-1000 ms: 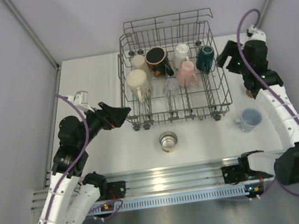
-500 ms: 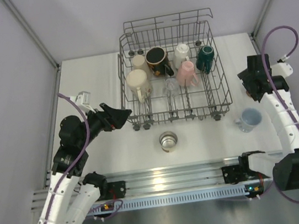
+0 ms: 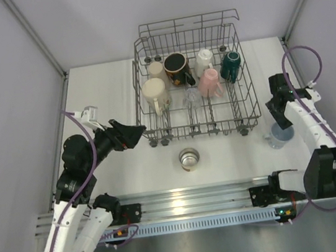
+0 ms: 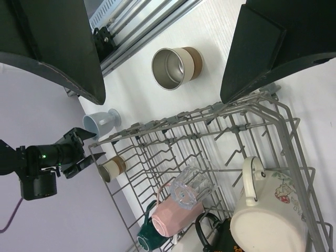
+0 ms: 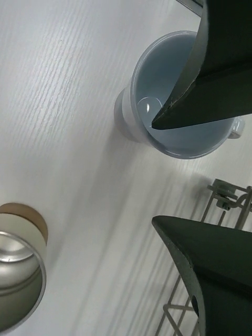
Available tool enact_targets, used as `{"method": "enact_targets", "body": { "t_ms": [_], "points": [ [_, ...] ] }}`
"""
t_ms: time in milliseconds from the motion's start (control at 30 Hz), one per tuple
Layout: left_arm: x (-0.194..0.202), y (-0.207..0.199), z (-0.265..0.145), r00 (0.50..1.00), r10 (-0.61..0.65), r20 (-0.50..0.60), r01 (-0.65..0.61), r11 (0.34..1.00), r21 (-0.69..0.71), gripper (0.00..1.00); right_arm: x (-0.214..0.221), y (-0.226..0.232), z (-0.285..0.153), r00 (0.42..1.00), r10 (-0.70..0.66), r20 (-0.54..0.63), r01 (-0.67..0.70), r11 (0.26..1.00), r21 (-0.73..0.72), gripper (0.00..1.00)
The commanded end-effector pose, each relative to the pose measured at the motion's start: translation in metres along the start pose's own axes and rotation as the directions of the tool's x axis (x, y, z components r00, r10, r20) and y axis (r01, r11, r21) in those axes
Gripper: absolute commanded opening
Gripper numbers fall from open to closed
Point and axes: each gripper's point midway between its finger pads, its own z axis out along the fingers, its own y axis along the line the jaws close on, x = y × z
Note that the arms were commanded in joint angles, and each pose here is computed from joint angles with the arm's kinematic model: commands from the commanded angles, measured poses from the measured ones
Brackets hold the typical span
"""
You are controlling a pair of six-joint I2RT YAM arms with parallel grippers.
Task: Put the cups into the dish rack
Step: Grab a cup with the right arm
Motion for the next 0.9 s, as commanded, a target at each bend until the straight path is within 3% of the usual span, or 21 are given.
{"method": "enact_targets", "body": {
  "t_ms": [0,267,333,367,500,867],
  "points": [
    [-0.014,-0.011,-0.008,0.999,0.034,0.041,-0.035,0.999,0.014,0.96,0.007,-0.001,0.015,1.000,0.007,-0.017,-0.006,1.000,0.017,0.67],
    [-0.013,-0.004,-0.010,0.998,0.038,0.047,-0.037,0.999,-0.022,0.96,0.029,-0.009,0.038,0.998,-0.010,-0.060,0.014,0.998,0.062,0.60],
    [-0.013,-0.003,-0.010,0.998,0.037,0.045,-0.036,0.999,-0.025,0.96,0.031,-0.010,0.041,0.998,-0.011,-0.062,0.015,0.998,0.063,0.52],
    [-0.012,-0.003,-0.009,0.998,0.037,0.044,-0.035,0.999,-0.025,0.96,0.031,-0.009,0.042,0.998,-0.015,-0.062,0.019,0.998,0.062,0.47],
    [-0.012,-0.002,-0.009,0.998,0.037,0.044,-0.036,0.999,-0.030,0.96,0.033,-0.011,0.043,0.997,-0.021,-0.069,0.025,0.998,0.062,0.00],
    [-0.012,-0.001,-0.008,0.999,0.027,0.043,-0.026,0.999,-0.033,0.96,0.008,0.004,0.008,0.998,-0.010,-0.060,0.009,1.000,-0.013,0.00]
  ]
}}
